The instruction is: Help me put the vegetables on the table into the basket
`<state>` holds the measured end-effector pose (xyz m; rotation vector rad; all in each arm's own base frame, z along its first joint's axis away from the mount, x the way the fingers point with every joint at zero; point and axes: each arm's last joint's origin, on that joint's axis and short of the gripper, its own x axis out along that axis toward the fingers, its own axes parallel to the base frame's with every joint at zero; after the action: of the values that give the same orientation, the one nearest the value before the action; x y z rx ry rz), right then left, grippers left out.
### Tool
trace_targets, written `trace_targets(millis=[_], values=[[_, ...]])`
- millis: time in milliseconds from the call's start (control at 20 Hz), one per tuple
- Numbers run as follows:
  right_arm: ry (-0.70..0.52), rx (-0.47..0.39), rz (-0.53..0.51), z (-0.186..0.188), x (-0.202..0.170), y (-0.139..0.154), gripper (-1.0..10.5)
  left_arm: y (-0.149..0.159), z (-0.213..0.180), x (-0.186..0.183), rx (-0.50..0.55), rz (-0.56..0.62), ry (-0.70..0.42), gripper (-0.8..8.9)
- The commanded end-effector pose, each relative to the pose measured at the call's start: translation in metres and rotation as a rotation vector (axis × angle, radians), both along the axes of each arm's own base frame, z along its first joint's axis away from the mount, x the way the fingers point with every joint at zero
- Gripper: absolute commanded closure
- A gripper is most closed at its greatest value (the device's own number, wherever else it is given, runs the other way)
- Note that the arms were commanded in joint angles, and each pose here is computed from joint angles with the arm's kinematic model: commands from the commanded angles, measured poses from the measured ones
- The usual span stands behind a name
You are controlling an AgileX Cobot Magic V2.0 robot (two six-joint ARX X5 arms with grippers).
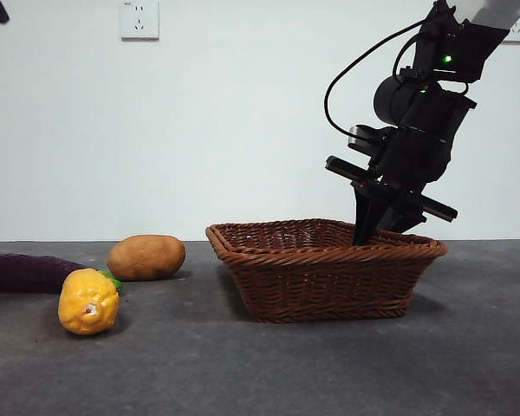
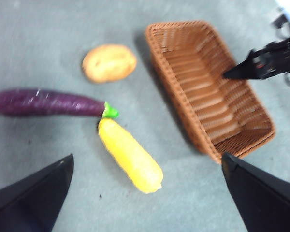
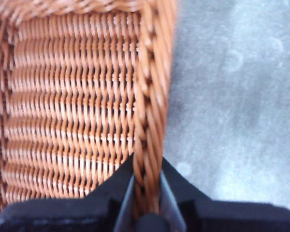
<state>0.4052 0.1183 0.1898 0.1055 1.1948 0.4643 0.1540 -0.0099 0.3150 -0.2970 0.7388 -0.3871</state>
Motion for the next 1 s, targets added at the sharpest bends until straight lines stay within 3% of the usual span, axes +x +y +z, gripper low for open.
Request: trace_targets(millis=[50,250,600,800,1000], values=[[-0.02,-0.005,0.002,0.001,0.002,0.001,9.6,0.0,-0.004,0.005,-0.011,0.01,0.036,1.85],[-0.184,0.037,0.004,0.064,-0.013,-0.003,9.6,-0.006,-0.011,0.019,-0.008,0.043,0.093,1.86],[-0.494,0.071,0.05,0.188,-0.096,-0.027,9.6,-0.05,-0.048,0.067,0.033,0.049,0.268,1.86],[-0.556,0.064,0.075,0.218,-0.136,-0.037,9.6,-0.081,-0.066,0.101,0.128,0.049,0.389,1.86],[-0.55,0.048,0.095,0.224,-0.152,-0.042,9.6,-0.099,-0.076,0.125,0.233,0.075,0.504,1.86]])
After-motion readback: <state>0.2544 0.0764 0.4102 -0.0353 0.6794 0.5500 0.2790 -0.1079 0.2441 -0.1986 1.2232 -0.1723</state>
